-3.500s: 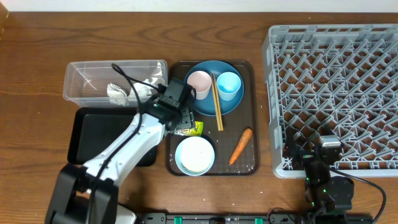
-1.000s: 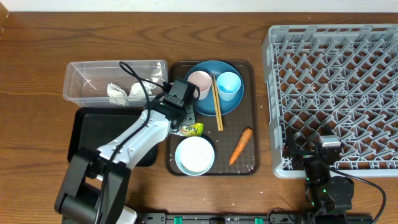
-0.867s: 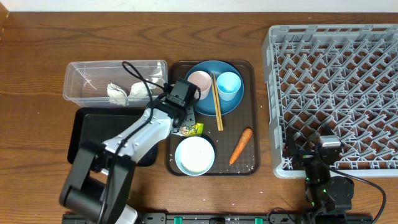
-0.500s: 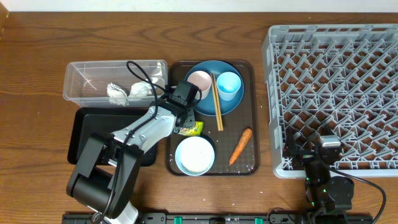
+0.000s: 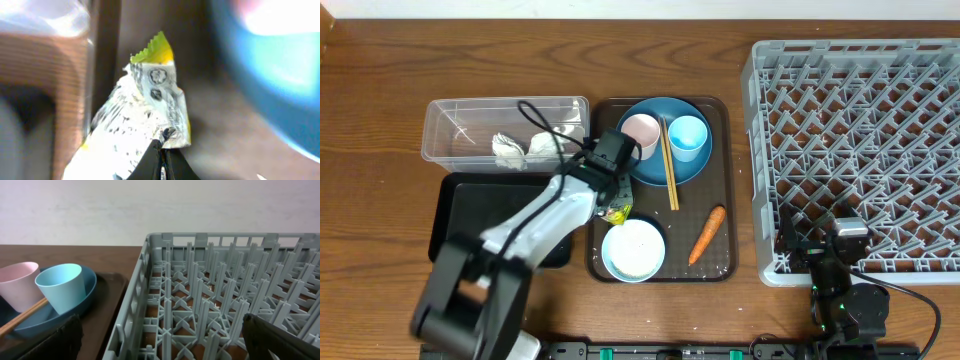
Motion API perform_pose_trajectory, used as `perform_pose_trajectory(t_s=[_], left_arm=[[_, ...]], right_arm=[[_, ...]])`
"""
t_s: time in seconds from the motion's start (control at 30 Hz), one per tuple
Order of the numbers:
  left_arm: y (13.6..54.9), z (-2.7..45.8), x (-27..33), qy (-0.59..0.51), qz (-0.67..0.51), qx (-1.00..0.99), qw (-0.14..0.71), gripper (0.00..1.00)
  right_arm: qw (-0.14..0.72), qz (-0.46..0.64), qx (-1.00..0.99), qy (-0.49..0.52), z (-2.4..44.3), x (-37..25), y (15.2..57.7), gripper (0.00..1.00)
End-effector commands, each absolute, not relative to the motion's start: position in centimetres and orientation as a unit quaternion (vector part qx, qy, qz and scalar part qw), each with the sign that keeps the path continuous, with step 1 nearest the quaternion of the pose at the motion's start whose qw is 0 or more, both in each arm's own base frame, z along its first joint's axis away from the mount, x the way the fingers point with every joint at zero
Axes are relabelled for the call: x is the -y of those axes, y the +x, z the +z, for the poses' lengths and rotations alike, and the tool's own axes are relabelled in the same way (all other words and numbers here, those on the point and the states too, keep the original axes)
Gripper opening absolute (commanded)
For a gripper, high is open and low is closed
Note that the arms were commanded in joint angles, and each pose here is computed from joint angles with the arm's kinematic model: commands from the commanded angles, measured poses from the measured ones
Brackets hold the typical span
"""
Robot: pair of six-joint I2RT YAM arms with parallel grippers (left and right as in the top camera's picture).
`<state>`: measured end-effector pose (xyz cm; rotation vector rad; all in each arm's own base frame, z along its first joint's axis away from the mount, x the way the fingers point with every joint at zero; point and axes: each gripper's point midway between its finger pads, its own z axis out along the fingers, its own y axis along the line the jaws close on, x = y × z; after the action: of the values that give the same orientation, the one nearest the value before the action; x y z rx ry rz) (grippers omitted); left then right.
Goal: Sort waste into correct bins and load items into the dishwasher rack
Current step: 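Grasp the foil and green wrapper together with the left gripper, then carry the wrappers into the clear bin and release them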
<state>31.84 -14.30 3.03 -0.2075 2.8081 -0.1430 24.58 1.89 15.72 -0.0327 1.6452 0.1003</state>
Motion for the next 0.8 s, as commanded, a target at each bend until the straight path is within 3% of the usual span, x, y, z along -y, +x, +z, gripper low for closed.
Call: perform_pose_trajectory(t_s=[0.0,0.47,0.77], left_arm=[[32.0,7.4,14.5,-0.076,-0.085,-0.972,0.206,0.06],[30.5,21.4,12.6,-0.091,-0.161,-0.904,0.386,0.06],[30.9,23.4,9.2,-0.118,-0.097,-0.884,0.441,0.06]], right_arm=[[0.679,0.047,-0.732,-0.017,15.7,-2.1,24.5,0.99],[0.679,0.047,-0.732,-0.017,15.7,-2.1,24.5,0.99],[0.679,0.047,-0.732,-0.017,15.7,-2.1,24.5,0.99]])
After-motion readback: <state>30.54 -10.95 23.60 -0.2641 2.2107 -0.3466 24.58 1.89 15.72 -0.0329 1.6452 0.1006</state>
